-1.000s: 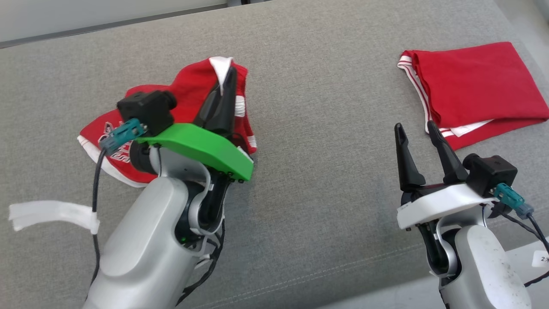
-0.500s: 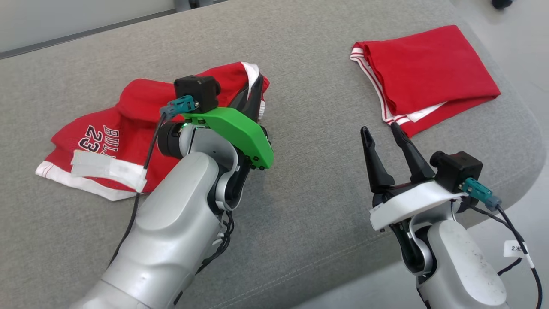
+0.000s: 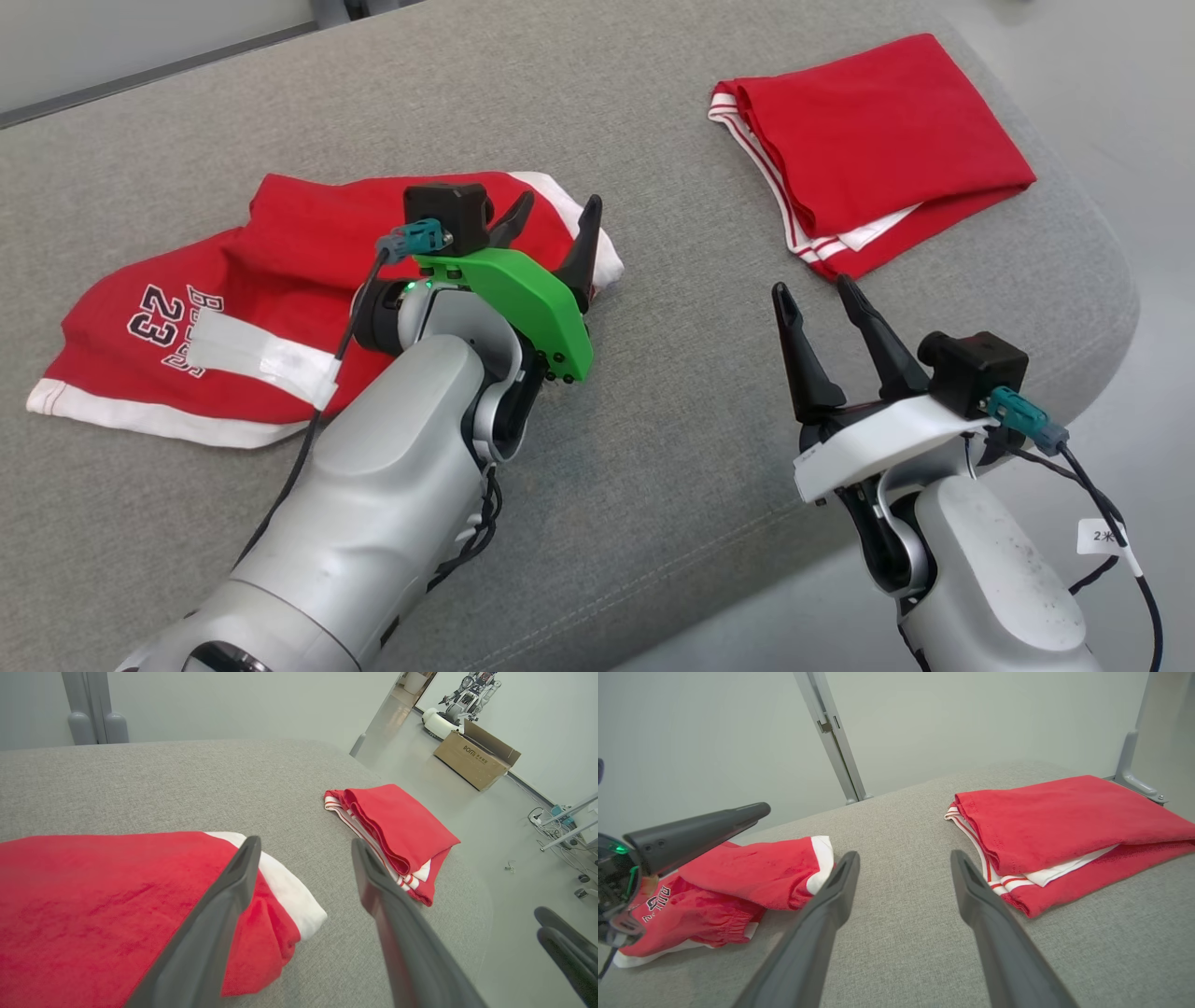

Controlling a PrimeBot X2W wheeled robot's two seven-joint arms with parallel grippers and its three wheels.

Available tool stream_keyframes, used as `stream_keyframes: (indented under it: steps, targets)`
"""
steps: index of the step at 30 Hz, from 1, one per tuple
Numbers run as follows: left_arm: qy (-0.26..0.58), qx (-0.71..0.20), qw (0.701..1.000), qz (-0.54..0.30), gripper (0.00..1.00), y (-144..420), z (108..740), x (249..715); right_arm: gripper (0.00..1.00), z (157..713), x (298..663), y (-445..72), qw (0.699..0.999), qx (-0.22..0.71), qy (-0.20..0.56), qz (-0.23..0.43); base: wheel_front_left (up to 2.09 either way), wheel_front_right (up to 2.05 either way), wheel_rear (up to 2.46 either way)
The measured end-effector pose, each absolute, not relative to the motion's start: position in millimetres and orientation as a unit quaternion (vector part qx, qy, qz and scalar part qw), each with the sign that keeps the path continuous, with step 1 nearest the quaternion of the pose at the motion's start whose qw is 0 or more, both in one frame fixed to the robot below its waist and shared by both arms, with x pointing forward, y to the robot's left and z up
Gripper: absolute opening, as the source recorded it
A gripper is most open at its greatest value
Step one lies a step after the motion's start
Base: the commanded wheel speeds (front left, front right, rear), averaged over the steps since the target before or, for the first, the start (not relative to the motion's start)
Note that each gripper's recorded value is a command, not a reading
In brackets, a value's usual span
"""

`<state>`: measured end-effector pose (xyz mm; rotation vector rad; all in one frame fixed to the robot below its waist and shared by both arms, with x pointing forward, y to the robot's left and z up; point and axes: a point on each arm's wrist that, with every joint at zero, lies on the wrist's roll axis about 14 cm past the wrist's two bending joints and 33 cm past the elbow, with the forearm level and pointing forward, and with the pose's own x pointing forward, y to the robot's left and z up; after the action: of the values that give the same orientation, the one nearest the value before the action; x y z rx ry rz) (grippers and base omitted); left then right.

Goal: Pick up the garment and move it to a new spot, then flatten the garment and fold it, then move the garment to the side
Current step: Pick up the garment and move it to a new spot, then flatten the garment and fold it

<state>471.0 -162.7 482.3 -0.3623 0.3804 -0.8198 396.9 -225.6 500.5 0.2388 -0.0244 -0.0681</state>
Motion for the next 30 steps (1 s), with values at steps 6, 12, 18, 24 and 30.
stream_keyframes:
  steps: [6, 12, 18, 24, 30]
  targets:
    - [0.151, -0.176, 0.889, -0.396, 1.00, -148.2, 494.3, 463.8, 1.00, 496.0, 405.6, -202.8, 0.993, 0.116, -0.005, -0.001, 0.00, 0.00, 0.00]
    - [0.138, -0.178, 0.903, -0.366, 1.00, -115.7, 487.9, 449.2, 1.00, 486.1, 413.7, -156.5, 0.990, 0.120, 0.020, 0.065, 0.00, 0.00, 0.00]
    - [0.124, -0.173, 0.928, -0.305, 1.00, -62.0, 480.3, 437.8, 1.00, 471.1, 421.7, -111.7, 0.983, 0.103, 0.057, 0.141, 0.00, 0.00, 0.00]
    - [0.108, -0.167, 0.950, -0.242, 1.00, -10.3, 479.2, 427.7, 1.00, 453.5, 431.2, -87.3, 0.975, 0.083, 0.091, 0.187, 0.00, 0.00, 0.00]
    - [0.091, -0.154, 0.970, -0.163, 1.00, 50.9, 480.8, 413.3, 1.00, 434.3, 439.9, -58.6, 0.962, 0.070, 0.125, 0.231, 0.00, 0.00, 0.00]
